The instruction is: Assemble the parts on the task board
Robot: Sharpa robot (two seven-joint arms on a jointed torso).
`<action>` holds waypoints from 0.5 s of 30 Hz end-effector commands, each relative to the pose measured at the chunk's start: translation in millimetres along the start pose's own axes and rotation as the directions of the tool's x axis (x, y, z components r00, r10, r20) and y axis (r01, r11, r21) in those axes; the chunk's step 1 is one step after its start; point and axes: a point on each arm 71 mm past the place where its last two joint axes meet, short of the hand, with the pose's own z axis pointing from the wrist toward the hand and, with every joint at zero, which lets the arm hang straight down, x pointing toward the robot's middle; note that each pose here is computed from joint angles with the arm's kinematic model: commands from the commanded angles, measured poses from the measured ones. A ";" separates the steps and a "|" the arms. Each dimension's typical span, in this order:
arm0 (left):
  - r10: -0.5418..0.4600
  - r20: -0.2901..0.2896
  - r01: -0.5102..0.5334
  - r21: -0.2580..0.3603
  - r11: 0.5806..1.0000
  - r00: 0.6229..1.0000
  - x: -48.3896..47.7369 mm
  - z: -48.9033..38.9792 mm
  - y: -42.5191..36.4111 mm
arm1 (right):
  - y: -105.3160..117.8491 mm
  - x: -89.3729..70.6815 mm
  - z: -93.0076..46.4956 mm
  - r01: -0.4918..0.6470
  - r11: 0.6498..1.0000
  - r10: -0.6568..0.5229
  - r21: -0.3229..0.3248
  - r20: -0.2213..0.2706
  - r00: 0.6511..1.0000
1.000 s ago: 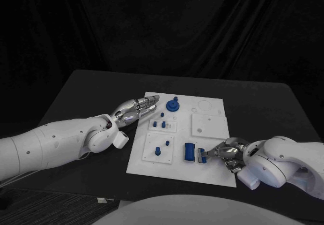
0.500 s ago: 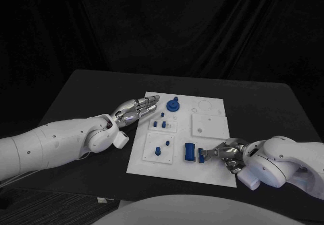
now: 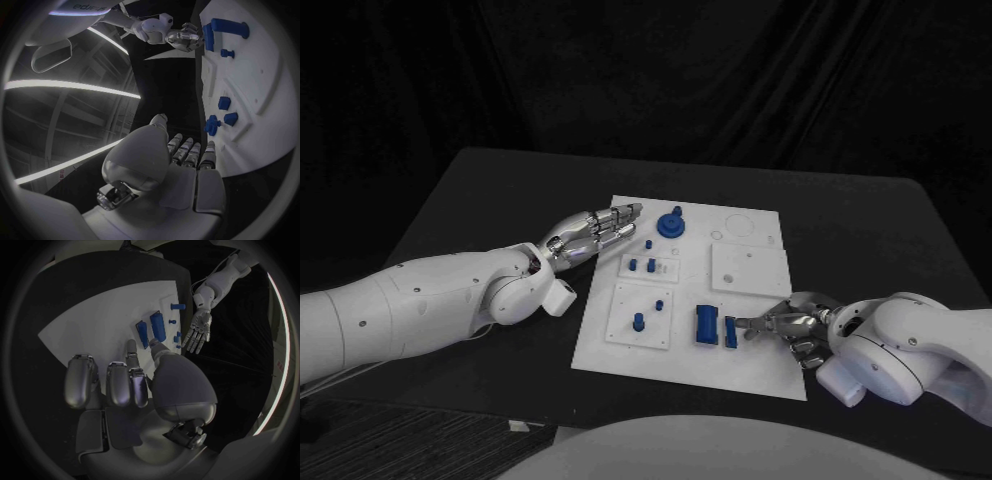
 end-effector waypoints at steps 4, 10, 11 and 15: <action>-0.007 -0.006 0.007 0.019 1.000 1.000 1.4 -0.7 -1.4 | 7.0 -3.2 -7.6 0.274 0.949 -0.257 -0.155 0.119 0.959; -0.006 -0.004 0.006 0.021 1.000 1.000 1.2 -1.0 -1.5 | 1.7 0.3 -10.4 0.395 0.903 -0.376 -0.169 0.130 0.917; -0.006 -0.004 0.006 0.021 1.000 1.000 1.2 -1.1 -1.6 | 1.4 0.7 -10.6 0.405 0.898 -0.386 -0.170 0.132 0.913; -0.006 -0.004 0.006 0.020 1.000 1.000 1.0 -1.2 -1.5 | 0.3 3.4 -11.6 0.466 0.867 -0.442 -0.178 0.159 0.883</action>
